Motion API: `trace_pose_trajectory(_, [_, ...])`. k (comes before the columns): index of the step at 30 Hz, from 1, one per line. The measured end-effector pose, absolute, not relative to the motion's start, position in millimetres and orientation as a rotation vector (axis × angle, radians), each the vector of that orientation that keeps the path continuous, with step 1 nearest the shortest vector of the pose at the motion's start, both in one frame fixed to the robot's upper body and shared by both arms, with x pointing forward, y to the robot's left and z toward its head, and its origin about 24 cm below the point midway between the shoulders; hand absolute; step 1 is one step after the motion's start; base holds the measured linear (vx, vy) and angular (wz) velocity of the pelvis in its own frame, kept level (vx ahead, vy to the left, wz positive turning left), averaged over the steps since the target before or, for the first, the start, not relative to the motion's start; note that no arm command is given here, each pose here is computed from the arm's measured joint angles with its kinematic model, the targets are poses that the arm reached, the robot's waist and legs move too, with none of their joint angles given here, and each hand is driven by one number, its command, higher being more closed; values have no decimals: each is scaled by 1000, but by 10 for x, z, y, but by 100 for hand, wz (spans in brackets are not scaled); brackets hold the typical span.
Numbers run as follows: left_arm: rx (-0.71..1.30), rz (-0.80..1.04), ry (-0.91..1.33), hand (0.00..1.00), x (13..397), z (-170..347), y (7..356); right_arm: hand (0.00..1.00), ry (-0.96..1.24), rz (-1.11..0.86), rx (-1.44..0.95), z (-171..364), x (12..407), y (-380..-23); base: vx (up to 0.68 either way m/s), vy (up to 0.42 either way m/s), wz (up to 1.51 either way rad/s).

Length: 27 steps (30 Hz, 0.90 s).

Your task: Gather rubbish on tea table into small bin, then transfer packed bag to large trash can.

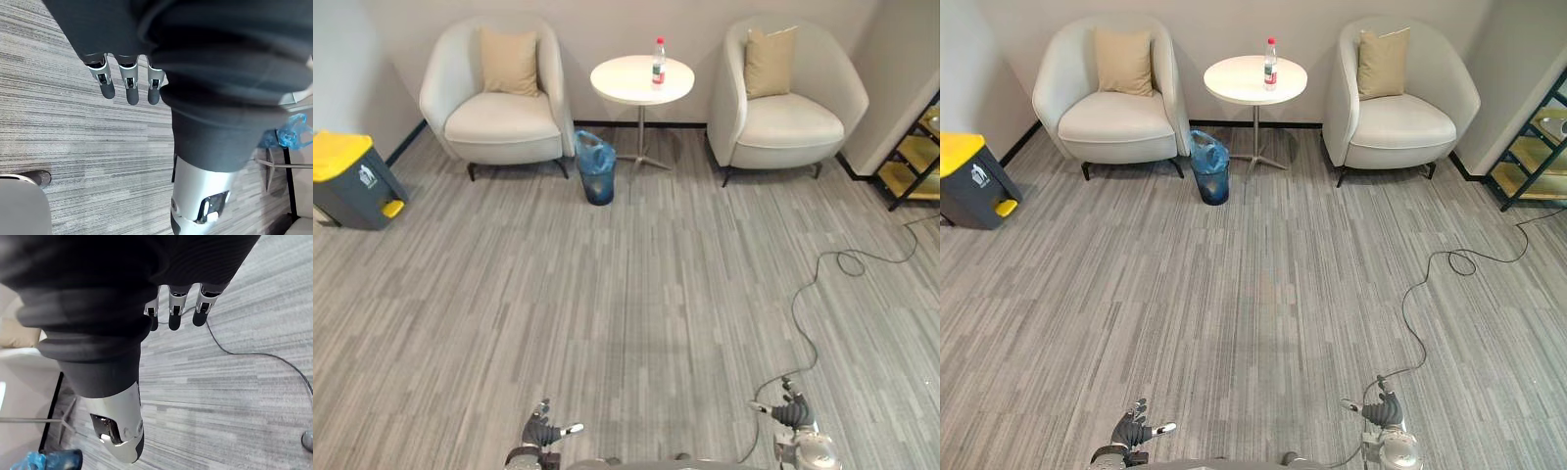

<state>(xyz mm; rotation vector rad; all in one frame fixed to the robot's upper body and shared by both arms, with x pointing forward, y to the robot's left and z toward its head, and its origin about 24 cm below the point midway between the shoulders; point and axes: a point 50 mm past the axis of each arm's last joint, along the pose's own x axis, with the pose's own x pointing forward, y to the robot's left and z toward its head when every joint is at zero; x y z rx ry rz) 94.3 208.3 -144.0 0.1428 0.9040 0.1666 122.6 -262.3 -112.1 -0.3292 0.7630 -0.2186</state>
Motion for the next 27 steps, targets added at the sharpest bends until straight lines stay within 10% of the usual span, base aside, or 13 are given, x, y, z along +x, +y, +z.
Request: trace_pose_trajectory(27, [161, 172, 738, 0, 1193, -1195, 2169, 0, 670, -296, -208, -1012, 1568, -2613, -7, -12, -4])
